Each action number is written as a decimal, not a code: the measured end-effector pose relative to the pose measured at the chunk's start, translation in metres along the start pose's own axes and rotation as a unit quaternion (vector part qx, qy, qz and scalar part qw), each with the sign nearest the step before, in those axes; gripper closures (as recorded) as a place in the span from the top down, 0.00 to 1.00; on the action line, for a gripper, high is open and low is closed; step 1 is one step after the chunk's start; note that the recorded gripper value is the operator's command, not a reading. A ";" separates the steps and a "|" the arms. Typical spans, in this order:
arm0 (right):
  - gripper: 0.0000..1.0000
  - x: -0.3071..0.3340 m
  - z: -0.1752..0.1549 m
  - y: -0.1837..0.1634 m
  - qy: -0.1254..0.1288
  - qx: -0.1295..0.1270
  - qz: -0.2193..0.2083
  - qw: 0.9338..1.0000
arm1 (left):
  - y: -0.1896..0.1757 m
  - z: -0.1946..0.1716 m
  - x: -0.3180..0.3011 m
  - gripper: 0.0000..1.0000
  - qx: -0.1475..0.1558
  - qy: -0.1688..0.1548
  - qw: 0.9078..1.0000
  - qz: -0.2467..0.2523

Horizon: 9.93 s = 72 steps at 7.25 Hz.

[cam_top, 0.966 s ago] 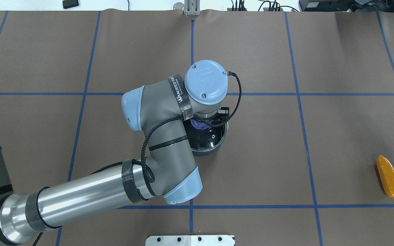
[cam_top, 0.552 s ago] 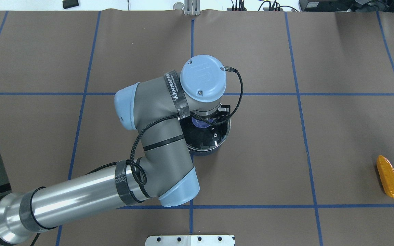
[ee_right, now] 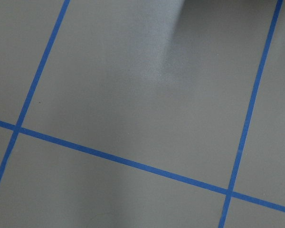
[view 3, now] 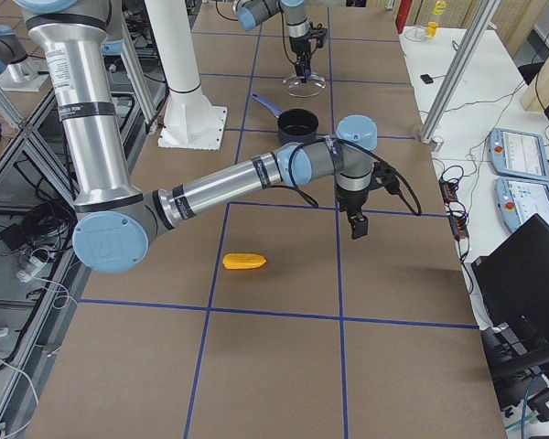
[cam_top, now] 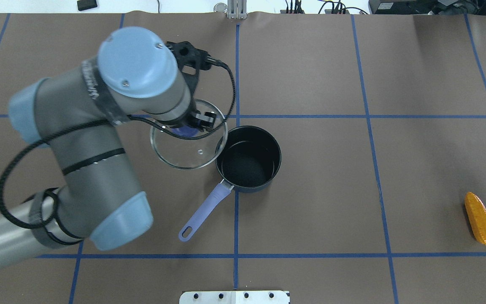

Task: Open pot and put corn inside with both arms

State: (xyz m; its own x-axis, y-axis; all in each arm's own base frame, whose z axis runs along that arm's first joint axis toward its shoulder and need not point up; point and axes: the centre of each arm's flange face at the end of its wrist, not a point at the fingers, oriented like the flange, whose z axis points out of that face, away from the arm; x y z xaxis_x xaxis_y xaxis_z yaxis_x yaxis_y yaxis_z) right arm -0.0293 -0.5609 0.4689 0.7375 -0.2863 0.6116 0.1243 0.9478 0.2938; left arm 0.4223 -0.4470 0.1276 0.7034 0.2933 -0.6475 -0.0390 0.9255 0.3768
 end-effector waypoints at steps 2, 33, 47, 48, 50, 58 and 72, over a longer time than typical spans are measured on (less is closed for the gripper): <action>1.00 -0.001 0.000 0.000 0.000 0.000 -0.001 1.000 | 0.000 -0.004 -0.128 0.12 -0.027 -0.007 0.997 0.072; 0.75 -0.102 0.172 0.288 0.028 0.057 0.110 0.992 | 0.148 -0.033 -0.643 0.99 -0.088 0.013 0.996 0.023; 0.00 -0.309 0.068 0.007 -0.094 0.092 0.157 0.979 | 0.215 -0.011 -0.666 0.99 -0.127 0.012 0.989 -0.073; 0.00 -0.365 0.051 -0.016 -0.087 0.084 0.171 0.978 | 0.218 -0.012 -0.665 0.99 -0.127 0.012 0.989 -0.076; 0.00 -0.472 0.045 -0.029 -0.076 0.093 0.198 0.973 | 0.219 -0.012 -0.664 0.99 -0.126 0.011 0.989 -0.077; 1.00 -0.514 0.039 -0.083 -0.066 0.113 0.225 0.965 | 0.217 -0.012 -0.663 0.99 -0.126 0.011 0.989 -0.073; 1.00 0.149 0.069 0.139 -0.001 -0.061 0.081 0.995 | 0.216 -0.018 -0.658 0.99 -0.123 0.006 0.990 -0.067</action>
State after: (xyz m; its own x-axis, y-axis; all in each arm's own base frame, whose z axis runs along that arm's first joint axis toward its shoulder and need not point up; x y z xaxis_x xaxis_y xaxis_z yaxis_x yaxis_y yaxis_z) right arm 0.0518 -0.4816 0.6516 0.7535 -0.1292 0.6446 0.0842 0.9914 0.1003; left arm -0.0617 -0.4362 0.6234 0.7050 0.1664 -0.6894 -0.1189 0.9861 0.1164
